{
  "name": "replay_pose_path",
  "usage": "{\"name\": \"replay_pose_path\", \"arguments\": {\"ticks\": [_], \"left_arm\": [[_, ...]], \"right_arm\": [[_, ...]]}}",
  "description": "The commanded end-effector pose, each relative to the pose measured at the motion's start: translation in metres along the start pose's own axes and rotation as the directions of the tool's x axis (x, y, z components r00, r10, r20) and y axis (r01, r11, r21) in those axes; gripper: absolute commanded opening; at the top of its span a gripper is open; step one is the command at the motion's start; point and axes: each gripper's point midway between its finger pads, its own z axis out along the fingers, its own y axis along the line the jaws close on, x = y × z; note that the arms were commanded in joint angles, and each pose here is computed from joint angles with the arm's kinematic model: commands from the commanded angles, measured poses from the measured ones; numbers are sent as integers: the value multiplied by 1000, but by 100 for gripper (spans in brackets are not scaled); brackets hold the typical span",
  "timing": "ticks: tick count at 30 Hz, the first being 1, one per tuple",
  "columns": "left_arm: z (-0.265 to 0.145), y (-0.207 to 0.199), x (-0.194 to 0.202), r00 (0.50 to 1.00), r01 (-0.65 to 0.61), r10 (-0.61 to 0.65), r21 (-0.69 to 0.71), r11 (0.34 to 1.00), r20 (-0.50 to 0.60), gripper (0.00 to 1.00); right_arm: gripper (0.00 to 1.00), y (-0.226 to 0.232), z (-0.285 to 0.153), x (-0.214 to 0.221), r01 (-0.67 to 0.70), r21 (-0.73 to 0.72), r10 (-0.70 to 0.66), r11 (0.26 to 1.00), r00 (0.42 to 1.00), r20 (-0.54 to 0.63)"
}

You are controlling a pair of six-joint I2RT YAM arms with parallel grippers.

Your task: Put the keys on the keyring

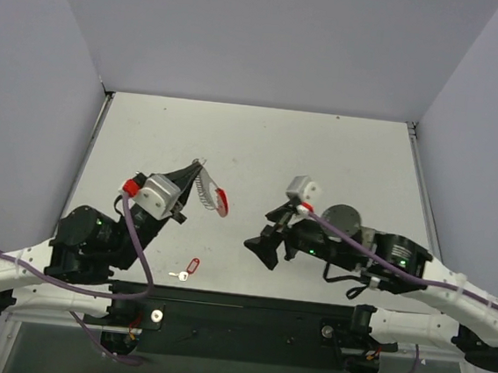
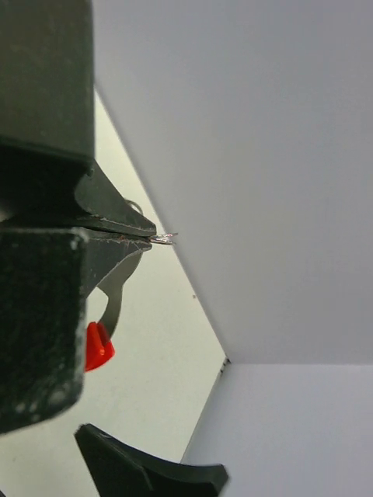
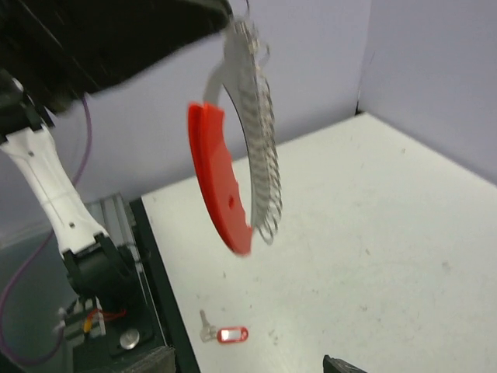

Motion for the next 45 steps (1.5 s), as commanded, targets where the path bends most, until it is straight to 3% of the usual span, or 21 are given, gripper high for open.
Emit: {"name": "replay_pose_path", "arguments": {"ticks": [1, 5, 10, 16, 20, 24, 39, 45], "left_arm": [[-31, 48, 31, 984, 32, -60, -162, 986, -169, 0], [-52, 68, 54, 960, 44, -102, -219, 975, -261, 0], [-67, 68, 71, 936, 88, -156, -219, 972, -315, 0], [-85, 91, 49, 944, 197, -246, -220, 955, -221, 0], [-90, 101, 35, 944, 220, -263, -218, 951, -198, 0], [-83, 96, 34, 945, 173, -221, -209, 963, -239, 0], [-75, 96, 15, 955, 184, -221, -191, 964, -195, 0], [-70, 93, 11, 958, 176, -211, -182, 968, -196, 0]], "right_arm": [[73, 10, 54, 69, -43, -12, 40, 999, 973, -228], [71, 34, 100, 107, -143, -95, 103, 985, 936, -337], [69, 64, 152, 154, -181, -239, 63, 954, 901, -430], [68, 86, 204, 173, -144, -371, -42, 918, 892, -450], [56, 91, 228, 195, -148, -394, -72, 907, 867, -493], [50, 90, 242, 207, -134, -391, -90, 911, 859, -504], [36, 79, 241, 258, -109, -378, -142, 920, 804, -577], [35, 73, 234, 275, -102, -363, -150, 926, 784, -602]]}}
